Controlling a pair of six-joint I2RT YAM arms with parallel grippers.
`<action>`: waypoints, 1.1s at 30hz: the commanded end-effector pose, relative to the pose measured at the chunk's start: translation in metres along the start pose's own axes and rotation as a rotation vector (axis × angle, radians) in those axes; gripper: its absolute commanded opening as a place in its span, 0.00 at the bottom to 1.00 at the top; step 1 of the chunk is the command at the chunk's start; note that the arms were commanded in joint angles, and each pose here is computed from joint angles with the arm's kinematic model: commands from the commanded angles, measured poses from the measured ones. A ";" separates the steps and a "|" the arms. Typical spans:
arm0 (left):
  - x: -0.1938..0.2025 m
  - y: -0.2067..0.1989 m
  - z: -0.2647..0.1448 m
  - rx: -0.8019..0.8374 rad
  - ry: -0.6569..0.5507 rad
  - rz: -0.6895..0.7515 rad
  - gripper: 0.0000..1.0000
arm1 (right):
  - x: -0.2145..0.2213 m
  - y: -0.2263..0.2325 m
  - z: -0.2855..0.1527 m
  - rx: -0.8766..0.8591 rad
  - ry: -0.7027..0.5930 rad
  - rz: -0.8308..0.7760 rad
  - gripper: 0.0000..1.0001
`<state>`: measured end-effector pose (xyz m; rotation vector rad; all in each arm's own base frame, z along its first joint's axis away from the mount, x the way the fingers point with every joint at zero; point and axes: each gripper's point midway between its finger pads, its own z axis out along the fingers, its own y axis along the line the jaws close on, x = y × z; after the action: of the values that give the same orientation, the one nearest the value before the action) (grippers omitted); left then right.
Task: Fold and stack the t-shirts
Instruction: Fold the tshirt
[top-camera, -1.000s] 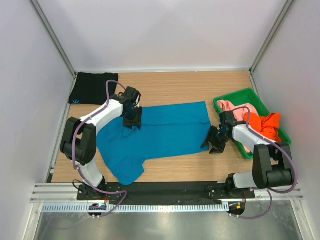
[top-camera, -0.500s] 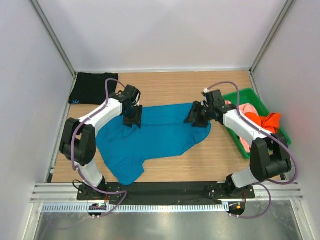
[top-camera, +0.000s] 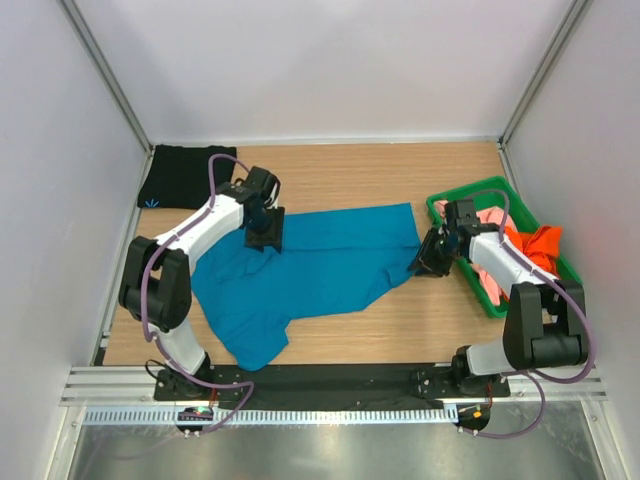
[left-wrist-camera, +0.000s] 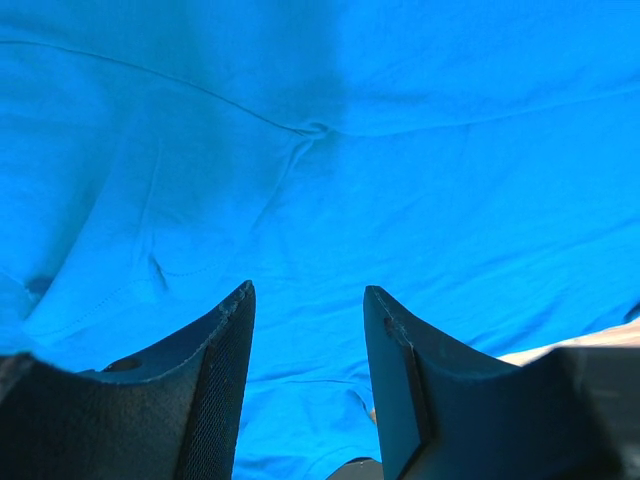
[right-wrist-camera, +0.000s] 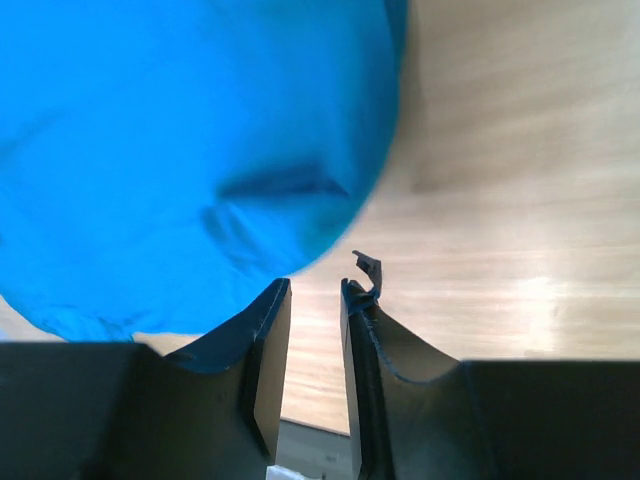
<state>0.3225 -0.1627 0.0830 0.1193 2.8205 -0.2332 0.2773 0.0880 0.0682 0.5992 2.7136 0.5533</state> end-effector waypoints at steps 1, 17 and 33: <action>-0.014 -0.007 -0.016 0.038 -0.040 0.018 0.49 | 0.021 0.001 0.007 -0.036 0.041 0.049 0.33; -0.010 -0.005 -0.013 0.052 -0.022 0.008 0.49 | 0.021 0.009 0.042 -0.106 0.074 0.111 0.43; -0.011 0.002 -0.015 0.047 -0.023 -0.011 0.50 | -0.013 0.036 0.040 -0.083 0.075 0.095 0.45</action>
<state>0.3250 -0.1580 0.0861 0.0870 2.8287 -0.2710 0.3103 0.1244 0.0392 0.6950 2.7307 0.7488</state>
